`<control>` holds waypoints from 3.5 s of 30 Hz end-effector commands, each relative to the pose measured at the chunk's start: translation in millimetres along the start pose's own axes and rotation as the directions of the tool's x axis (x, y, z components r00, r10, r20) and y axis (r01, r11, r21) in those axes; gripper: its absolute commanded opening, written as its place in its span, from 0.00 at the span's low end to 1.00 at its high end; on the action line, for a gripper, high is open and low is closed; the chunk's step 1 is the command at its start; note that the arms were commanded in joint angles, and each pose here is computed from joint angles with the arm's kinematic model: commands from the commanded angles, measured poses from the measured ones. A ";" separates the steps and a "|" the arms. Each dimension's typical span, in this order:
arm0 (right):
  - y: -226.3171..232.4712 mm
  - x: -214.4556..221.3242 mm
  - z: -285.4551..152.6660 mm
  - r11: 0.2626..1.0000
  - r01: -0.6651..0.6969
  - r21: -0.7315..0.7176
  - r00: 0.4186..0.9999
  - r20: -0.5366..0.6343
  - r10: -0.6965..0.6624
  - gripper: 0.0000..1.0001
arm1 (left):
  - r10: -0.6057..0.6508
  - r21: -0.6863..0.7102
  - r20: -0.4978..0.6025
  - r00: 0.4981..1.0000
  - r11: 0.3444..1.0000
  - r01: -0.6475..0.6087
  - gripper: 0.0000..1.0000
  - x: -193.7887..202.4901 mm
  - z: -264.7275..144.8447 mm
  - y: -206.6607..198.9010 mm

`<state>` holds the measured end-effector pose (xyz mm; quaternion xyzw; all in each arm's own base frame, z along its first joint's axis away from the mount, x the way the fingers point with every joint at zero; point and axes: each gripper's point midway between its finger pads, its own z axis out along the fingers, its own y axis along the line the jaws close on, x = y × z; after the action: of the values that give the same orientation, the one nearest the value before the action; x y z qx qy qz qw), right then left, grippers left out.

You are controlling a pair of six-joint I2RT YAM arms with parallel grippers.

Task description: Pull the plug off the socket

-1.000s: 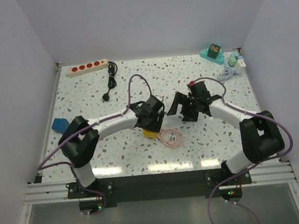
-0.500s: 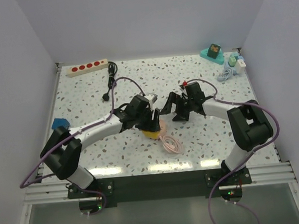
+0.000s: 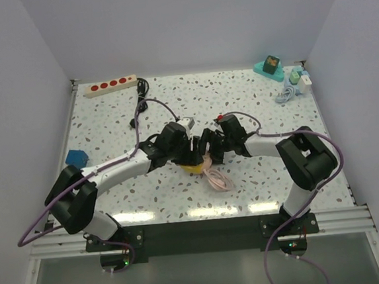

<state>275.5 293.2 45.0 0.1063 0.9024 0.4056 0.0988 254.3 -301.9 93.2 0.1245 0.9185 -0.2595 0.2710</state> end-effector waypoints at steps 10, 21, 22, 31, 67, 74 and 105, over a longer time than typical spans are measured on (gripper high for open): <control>8.8 6.2 -5.1 0.995 -0.070 -0.066 0.997 0.006 0.071 0.00 | -0.120 -0.007 0.314 0.942 0.992 0.129 0.00 -69.6 -29.4 11.1; -41.4 -1.0 -5.4 0.976 0.200 0.083 0.980 -0.030 -0.198 0.00 | -0.111 0.077 0.278 0.954 0.993 0.093 0.00 -85.4 -51.5 39.7; -37.3 2.6 -6.6 0.977 0.208 0.042 0.977 -0.054 -0.205 0.00 | -0.094 0.079 0.263 0.960 0.994 0.075 0.00 -84.4 -52.4 39.3; -10.0 3.0 -12.2 0.974 0.221 -0.048 0.971 -0.082 -0.225 0.00 | -0.125 -0.118 0.380 0.916 0.976 0.182 0.00 -141.4 -83.7 119.5; 54.0 5.9 -11.3 0.940 0.293 -0.173 0.935 -0.154 -0.320 0.00 | -0.559 -0.544 0.477 0.678 0.418 0.727 0.85 -6.2 -180.6 364.0; 72.8 4.4 -6.8 0.956 0.147 -0.255 0.972 -0.143 -0.187 0.00 | -0.491 -0.441 0.523 0.696 0.543 0.715 1.00 -35.8 -207.6 325.5; 181.3 -36.2 -44.9 0.628 -0.084 -0.774 0.995 -0.032 0.094 0.00 | -0.569 0.526 0.034 0.821 0.709 0.470 0.93 -78.5 -86.9 34.6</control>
<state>327.9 370.0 162.3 0.1567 0.6737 0.7190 0.0678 285.6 -224.2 169.9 -0.0990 0.8077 -0.5409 0.2127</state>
